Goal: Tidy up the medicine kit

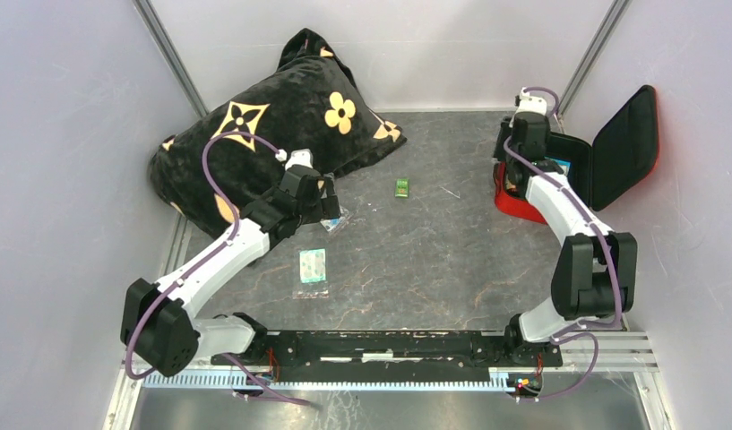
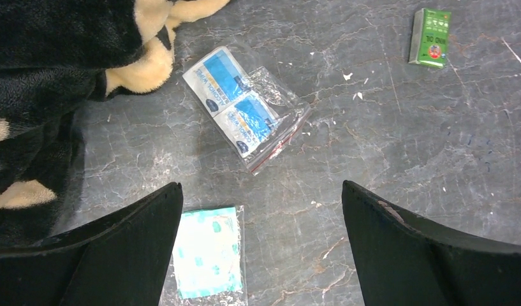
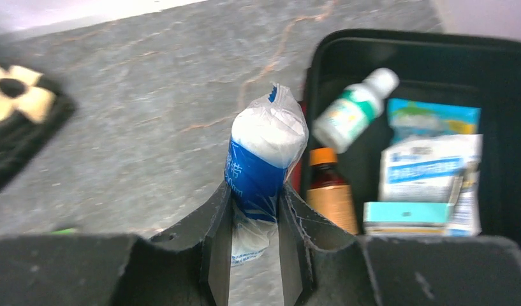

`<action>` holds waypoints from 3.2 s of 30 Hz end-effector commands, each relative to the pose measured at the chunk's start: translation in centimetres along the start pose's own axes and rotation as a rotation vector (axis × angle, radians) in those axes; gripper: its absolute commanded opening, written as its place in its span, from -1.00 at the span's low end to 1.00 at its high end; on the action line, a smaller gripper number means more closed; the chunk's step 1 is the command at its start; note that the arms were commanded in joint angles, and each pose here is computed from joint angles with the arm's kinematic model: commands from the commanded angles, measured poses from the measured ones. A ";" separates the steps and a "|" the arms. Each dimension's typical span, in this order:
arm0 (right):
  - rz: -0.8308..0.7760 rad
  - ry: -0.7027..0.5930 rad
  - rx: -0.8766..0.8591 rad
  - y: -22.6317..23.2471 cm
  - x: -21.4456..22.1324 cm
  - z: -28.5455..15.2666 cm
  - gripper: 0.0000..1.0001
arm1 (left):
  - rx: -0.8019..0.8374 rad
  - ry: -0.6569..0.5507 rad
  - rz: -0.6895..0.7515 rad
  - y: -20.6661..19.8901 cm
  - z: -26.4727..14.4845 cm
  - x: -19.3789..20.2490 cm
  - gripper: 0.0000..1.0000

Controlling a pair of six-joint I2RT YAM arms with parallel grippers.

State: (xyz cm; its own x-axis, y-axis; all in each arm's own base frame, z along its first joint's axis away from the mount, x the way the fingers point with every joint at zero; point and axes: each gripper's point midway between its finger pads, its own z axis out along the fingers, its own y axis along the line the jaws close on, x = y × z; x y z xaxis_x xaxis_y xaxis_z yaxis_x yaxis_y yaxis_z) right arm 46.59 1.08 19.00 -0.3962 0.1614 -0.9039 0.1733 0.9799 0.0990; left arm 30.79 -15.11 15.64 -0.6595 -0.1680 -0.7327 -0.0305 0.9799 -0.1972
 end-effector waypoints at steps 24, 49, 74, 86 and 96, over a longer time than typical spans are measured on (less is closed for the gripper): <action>-0.127 0.095 0.361 -14.1 -3.3 1.1 0.33 | -0.101 0.010 -0.137 1.1 6.7 -3.2 1.00; -0.137 0.334 -1.144 33.6 10.1 -7.0 0.34 | 0.036 -0.253 -0.150 1.7 -5.2 -9.1 1.00; -0.132 0.534 -1.208 40.7 20.6 -4.2 0.30 | 0.056 -0.227 -0.139 1.6 -4.9 -7.9 1.00; -0.132 0.583 -1.242 40.9 22.1 -5.3 -0.04 | 0.058 -0.214 -0.139 1.5 -4.5 -7.7 1.00; -0.133 0.548 -1.243 41.0 20.8 -5.4 -0.59 | 0.063 -0.196 -0.139 1.3 -4.1 -7.1 1.00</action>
State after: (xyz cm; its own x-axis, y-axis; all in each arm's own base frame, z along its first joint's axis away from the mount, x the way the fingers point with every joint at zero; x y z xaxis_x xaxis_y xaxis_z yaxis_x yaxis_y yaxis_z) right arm 39.92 44.54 4.11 -0.7417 -0.2214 -0.6332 -0.6559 0.4370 0.6155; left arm 32.12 -11.98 23.29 -0.4975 -0.3328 -0.8011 -0.0805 0.9372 -0.3394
